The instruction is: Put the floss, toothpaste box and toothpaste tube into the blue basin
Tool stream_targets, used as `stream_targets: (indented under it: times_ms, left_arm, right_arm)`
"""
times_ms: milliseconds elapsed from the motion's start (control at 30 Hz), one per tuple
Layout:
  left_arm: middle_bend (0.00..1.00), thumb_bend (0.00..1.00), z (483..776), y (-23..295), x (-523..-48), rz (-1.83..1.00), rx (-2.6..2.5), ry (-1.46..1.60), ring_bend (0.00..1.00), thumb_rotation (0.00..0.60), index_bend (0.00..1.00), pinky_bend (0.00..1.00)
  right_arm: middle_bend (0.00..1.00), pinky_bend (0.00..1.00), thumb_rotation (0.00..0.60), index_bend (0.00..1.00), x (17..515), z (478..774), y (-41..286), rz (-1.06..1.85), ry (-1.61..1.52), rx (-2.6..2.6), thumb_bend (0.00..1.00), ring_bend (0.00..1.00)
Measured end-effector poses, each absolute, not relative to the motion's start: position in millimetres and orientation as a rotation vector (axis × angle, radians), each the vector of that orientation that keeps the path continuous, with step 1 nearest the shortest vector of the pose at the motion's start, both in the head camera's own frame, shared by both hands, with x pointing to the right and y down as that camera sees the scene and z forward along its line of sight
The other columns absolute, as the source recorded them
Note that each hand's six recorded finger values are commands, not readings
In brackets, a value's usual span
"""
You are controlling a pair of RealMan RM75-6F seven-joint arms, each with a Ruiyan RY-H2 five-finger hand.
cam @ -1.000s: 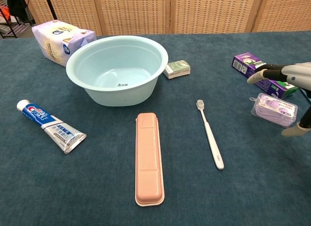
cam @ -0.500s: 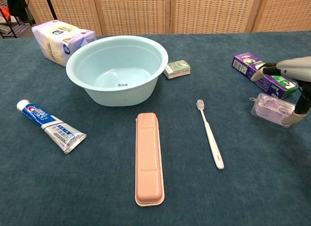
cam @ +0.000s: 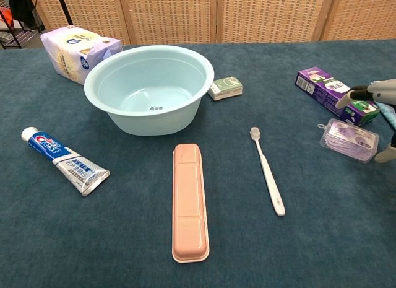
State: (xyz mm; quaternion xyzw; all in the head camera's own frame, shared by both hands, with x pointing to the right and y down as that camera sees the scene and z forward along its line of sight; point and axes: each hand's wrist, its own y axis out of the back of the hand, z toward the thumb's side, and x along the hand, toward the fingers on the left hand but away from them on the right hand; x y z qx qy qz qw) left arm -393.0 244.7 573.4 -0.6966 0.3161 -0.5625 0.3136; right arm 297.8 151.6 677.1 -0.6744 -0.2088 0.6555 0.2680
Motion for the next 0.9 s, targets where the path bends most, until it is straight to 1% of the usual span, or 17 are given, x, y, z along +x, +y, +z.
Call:
stream_targets:
  times_ms: [300,733,800,900]
  left_arm:
    - [0.0,0.2,573.2,245.5,-391.7,-1.478,-1.839,0.832,0.0,0.6,0.0,0.0]
    - [0.0,0.2,576.6,247.5,-389.7,-1.479,-1.85,0.818,0.0,0.6,0.0,0.0]
    - [0.0,0.2,576.7,247.4,-389.7,-1.479,-1.85,0.818,0.0,0.6,0.0,0.0]
    - [0.0,0.2,576.3,247.1,-389.8,-1.478,-1.85,0.822,0.0,0.6,0.0,0.0]
  right_arm:
    - [0.0,0.0,0.6,0.11,303.8,686.6,155.1,1.789,-0.561,-1.827,0.13,0.0]
    - [0.0,0.0,0.6,0.14,304.4,703.8,159.5,1.804,-0.551,-1.837,0.13,0.0]
    - [0.01,0.01,0.6,0.14,304.3,705.3,160.0,1.806,-0.551,-1.838,0.13,0.0]
    - [0.03,0.06,0.6,0.17,304.7,707.1,161.2,1.81,-0.549,-1.836,0.14,0.0]
